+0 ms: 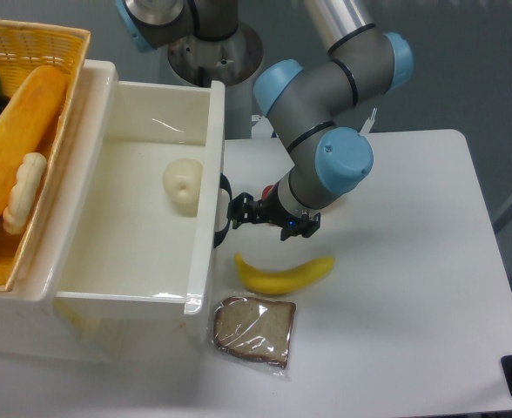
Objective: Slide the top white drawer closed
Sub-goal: 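Push the white drawer front inward into the cabinet with the gripper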
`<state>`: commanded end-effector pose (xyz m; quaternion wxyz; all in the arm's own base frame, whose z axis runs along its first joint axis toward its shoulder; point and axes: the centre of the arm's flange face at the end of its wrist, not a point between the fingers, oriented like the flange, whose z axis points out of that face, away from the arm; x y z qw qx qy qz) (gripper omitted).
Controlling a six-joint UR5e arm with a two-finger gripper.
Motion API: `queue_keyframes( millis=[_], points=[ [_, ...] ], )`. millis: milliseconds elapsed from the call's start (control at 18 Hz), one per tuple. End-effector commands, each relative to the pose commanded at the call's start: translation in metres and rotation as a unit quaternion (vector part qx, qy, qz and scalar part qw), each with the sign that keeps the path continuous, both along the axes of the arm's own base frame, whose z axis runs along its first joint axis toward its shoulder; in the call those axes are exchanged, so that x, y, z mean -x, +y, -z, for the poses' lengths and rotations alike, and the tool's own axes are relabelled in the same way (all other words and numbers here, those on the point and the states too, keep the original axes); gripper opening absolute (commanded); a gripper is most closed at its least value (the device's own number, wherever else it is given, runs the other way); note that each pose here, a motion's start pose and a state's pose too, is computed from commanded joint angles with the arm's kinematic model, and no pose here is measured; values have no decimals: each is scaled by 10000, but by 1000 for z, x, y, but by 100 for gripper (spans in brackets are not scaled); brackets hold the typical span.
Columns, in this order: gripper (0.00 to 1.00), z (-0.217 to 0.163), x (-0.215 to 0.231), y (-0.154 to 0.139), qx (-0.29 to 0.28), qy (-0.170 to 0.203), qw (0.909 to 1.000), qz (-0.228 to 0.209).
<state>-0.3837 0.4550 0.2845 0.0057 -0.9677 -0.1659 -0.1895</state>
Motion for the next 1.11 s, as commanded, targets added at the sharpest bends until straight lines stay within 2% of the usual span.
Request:
queue_keyframes(
  millis=[1111],
  points=[
    [100, -7, -48, 34, -128, -110, 9993, 321]
  ],
)
